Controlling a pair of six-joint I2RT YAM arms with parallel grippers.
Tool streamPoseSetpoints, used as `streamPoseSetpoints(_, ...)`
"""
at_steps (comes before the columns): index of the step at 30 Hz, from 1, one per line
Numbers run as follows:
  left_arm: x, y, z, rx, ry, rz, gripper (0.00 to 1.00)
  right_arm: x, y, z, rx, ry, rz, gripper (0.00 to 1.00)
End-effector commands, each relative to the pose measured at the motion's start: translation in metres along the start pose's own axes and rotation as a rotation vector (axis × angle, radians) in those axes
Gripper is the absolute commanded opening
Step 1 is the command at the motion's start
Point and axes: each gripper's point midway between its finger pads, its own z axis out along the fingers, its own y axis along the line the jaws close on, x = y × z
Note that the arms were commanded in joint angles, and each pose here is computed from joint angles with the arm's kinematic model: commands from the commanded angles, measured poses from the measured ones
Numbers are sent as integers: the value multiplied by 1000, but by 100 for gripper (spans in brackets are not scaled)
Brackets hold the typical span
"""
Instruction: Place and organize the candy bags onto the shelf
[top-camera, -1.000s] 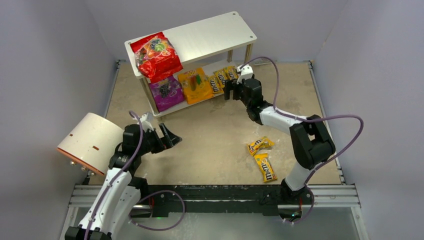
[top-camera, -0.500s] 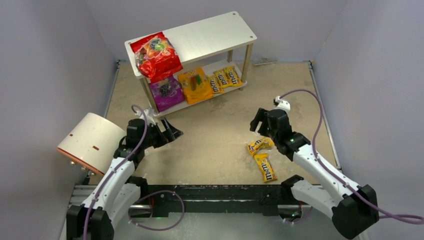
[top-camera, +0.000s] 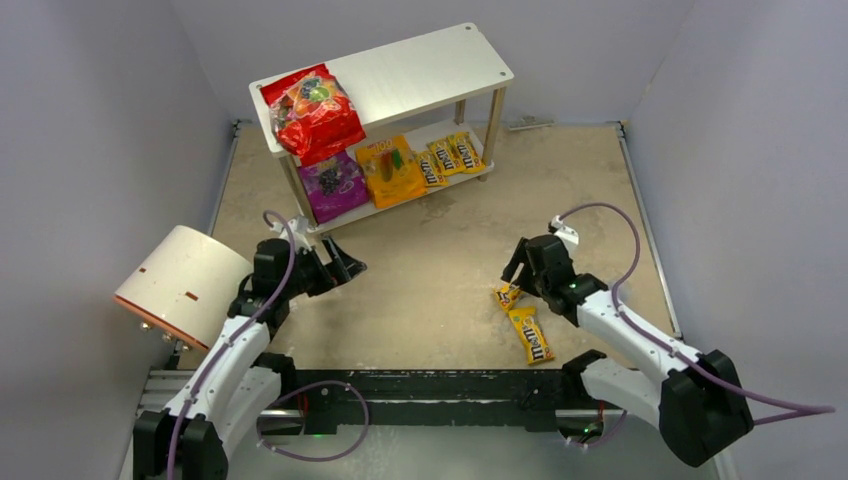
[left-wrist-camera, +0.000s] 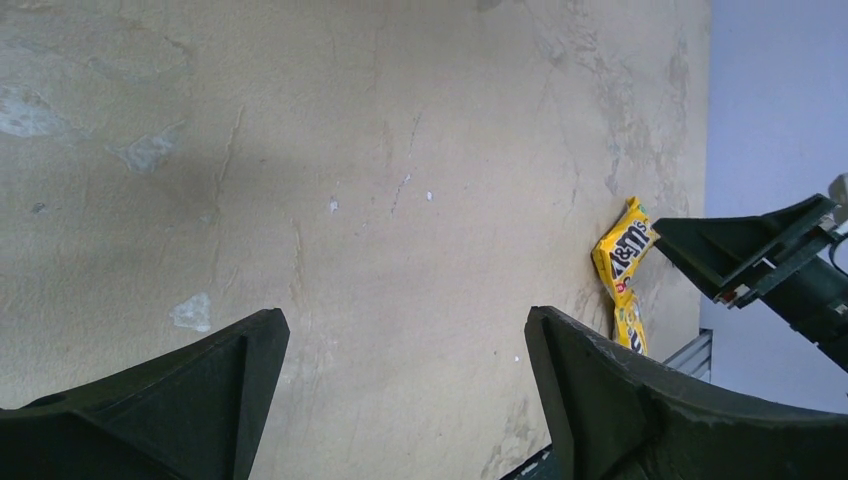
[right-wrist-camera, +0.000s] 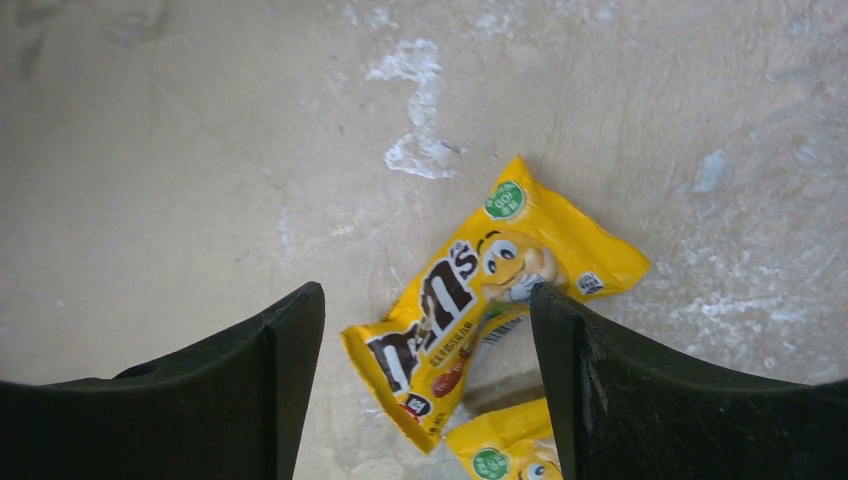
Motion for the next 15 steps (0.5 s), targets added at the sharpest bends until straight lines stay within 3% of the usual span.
streamPoseSetpoints(1,-18,-4,-3,-15,-70,13,95,-24,14,-7,-80,-115,46,78)
streamPoseSetpoints(9,-29,-3,-1,-40,-103,16,95,-45,28,-24,-188,-223,-14,91)
streamPoseSetpoints(15,-38,0,-7,-91,-138,25,95,-77,41,-47,-298,-399,18,98)
